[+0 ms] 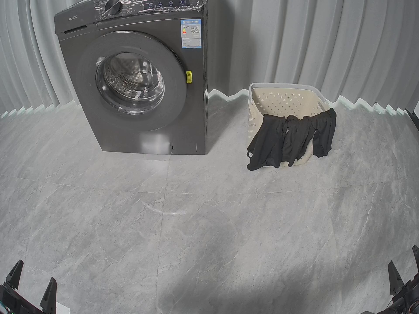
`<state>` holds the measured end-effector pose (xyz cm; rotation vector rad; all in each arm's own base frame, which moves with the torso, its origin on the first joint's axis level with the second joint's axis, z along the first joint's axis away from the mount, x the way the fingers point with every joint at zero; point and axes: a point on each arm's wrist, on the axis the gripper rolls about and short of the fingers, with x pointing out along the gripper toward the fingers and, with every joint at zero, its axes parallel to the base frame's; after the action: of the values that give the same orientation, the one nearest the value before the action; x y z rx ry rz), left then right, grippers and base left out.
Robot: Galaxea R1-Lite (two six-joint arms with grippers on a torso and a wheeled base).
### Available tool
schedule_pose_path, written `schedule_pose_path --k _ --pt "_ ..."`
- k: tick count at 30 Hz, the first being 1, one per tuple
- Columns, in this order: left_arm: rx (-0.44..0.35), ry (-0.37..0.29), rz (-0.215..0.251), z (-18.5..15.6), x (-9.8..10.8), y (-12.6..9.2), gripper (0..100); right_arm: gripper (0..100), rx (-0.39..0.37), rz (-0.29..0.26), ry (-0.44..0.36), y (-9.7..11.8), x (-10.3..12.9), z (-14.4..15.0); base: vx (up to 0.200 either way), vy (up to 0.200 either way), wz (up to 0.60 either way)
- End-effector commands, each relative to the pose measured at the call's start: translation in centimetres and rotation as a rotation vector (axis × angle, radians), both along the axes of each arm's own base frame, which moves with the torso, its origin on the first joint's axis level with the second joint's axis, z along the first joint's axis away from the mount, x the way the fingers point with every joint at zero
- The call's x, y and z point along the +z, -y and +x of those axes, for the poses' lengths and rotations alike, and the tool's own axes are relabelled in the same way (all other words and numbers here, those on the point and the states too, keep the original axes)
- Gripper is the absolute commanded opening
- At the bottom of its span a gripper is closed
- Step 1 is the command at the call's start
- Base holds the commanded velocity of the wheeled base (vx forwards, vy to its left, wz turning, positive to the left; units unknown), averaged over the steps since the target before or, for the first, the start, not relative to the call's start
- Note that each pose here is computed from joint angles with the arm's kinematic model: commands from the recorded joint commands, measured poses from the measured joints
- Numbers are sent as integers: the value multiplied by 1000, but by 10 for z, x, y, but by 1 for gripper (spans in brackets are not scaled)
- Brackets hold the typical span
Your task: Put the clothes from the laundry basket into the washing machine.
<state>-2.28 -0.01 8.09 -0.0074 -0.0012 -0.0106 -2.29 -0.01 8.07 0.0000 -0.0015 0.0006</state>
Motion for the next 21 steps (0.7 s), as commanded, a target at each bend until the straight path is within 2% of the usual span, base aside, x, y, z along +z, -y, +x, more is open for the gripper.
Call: schedule_pose_path --k 1,10,21 --pt "-2 0 -2 0 -5 0 100 100 1 0 -1 0 -5 0 0 0 0" --pt "1 0 -12 0 -5 0 100 100 1 0 -1 0 -5 0 0 0 0" --pt "-3 0 -14 0 -5 0 100 100 1 0 -1 0 -5 0 200 0 0"
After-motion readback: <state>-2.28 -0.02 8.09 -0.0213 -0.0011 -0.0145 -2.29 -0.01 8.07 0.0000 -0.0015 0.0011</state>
